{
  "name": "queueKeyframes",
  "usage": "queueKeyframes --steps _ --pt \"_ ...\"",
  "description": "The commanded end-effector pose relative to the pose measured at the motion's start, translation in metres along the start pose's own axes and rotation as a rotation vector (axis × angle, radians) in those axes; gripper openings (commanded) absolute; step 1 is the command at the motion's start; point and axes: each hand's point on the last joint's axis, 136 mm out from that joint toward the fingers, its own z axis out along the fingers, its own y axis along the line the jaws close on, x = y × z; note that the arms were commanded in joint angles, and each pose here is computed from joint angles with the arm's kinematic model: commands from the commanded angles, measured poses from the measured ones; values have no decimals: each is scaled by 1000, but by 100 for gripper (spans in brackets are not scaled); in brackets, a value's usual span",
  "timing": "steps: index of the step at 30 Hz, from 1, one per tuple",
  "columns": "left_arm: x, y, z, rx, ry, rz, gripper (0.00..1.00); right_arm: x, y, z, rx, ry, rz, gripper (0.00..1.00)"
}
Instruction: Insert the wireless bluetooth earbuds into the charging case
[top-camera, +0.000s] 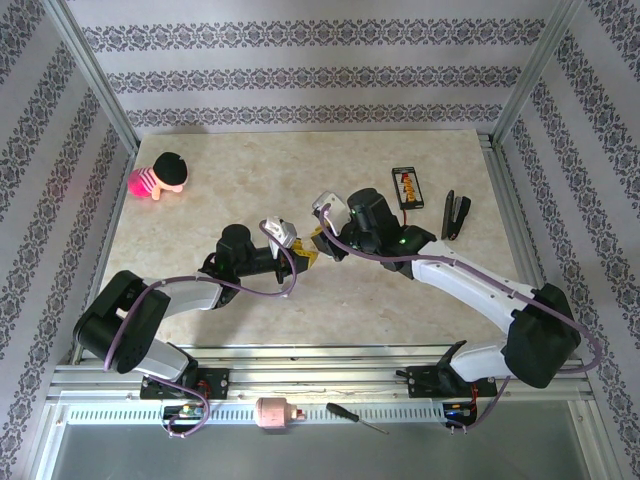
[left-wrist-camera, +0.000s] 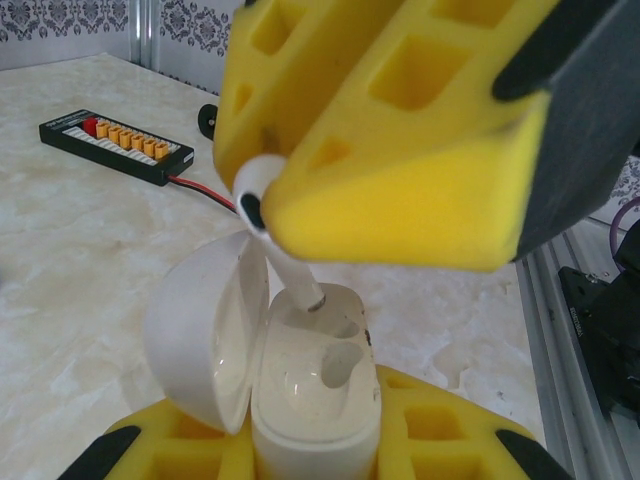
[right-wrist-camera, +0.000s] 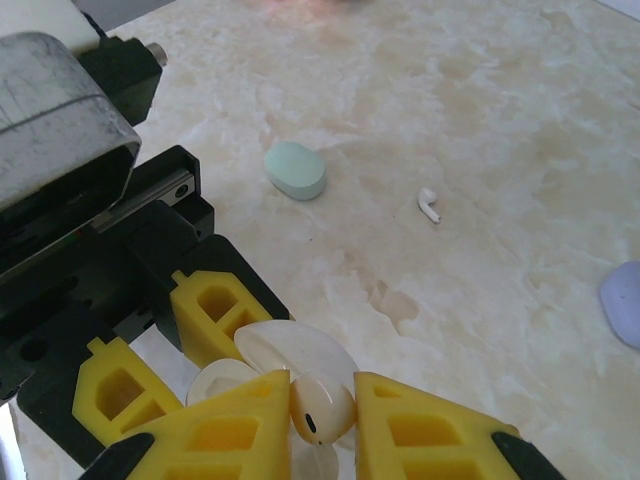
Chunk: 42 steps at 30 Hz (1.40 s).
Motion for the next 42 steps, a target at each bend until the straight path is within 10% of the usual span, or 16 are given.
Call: queueKeyframes --steps 1,34,42 --pt "-23 4 1 2 -60 28 4 -7 11 2 -47 -25 -22 19" --pt "-26 7 -3 4 -86 11 4 9 7 12 -49 58 29 23" --pt "-23 9 -3 -9 -84 13 4 -13 -3 -14 -25 -35 85 56"
